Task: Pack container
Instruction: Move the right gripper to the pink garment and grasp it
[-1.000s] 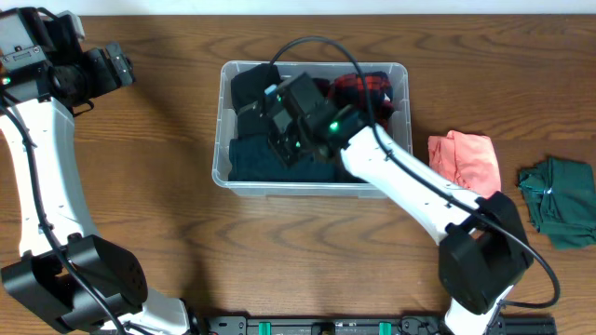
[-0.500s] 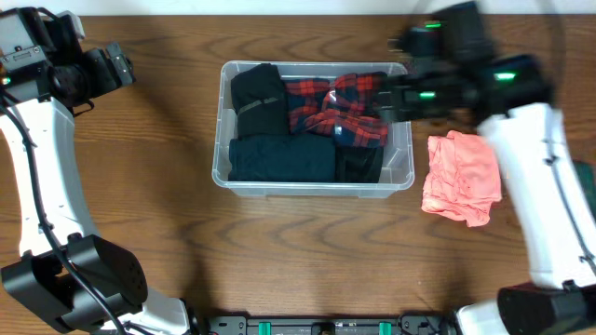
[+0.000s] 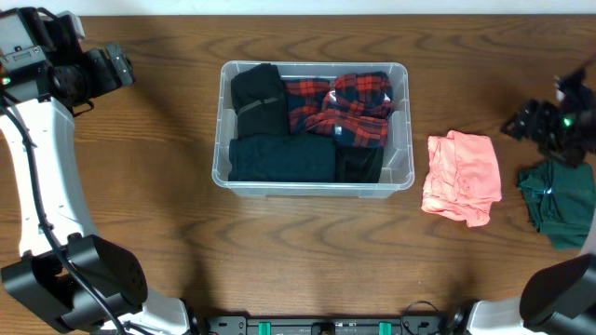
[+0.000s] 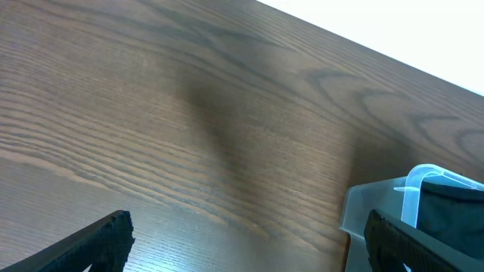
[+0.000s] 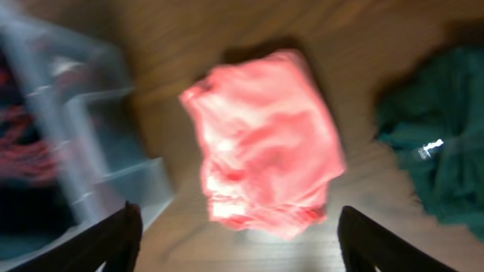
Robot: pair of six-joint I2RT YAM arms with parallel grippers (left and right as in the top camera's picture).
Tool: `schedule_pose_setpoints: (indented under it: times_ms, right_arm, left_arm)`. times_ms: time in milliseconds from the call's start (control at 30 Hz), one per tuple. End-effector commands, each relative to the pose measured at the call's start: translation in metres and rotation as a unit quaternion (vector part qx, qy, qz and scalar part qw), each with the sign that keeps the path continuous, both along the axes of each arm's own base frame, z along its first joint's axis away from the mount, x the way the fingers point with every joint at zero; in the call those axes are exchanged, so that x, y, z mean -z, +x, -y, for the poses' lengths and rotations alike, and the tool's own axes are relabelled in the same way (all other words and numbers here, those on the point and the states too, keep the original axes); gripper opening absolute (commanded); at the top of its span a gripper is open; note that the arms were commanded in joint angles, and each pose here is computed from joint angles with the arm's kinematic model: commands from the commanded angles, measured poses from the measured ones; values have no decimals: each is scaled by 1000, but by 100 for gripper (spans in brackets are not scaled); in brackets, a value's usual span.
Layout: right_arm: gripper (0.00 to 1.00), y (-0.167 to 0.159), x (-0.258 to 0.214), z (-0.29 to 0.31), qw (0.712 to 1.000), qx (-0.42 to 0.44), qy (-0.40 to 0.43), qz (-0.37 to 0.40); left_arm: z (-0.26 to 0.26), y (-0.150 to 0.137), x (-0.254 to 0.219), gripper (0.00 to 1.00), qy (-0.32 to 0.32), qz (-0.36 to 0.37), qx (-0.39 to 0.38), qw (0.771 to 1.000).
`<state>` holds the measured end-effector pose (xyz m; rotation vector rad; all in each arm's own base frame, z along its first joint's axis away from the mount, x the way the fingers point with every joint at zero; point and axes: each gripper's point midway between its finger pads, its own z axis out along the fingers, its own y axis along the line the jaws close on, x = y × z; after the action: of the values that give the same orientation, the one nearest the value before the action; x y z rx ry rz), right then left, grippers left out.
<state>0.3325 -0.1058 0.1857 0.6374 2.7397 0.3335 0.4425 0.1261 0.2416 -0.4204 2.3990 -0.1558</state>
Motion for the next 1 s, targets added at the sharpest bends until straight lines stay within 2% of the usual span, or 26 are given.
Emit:
schedule_pose_setpoints:
  times_ms: [0,167,367,500,967]
  right_arm:
    - [84,-11,32,12,1000,-13,8,-2]
    - [84,-12,75,17,999,-47,4,24]
    - [81,5,92,28,996,-57,-28,68]
    - [80,18,104,28,993,-76,-22,83]
    - [79,18,164,15,994,-91,51,43]
  left_arm:
    - [2,-1,-3,98,1,4,9,1000]
    - [2,-1,-3,98,1,4,9,1000]
    - [2,-1,-3,98,1,4,9,1000]
    - [2,-1,-3,98,1,4,9,1000]
    - [2,-1,-3,98,1,4,9,1000]
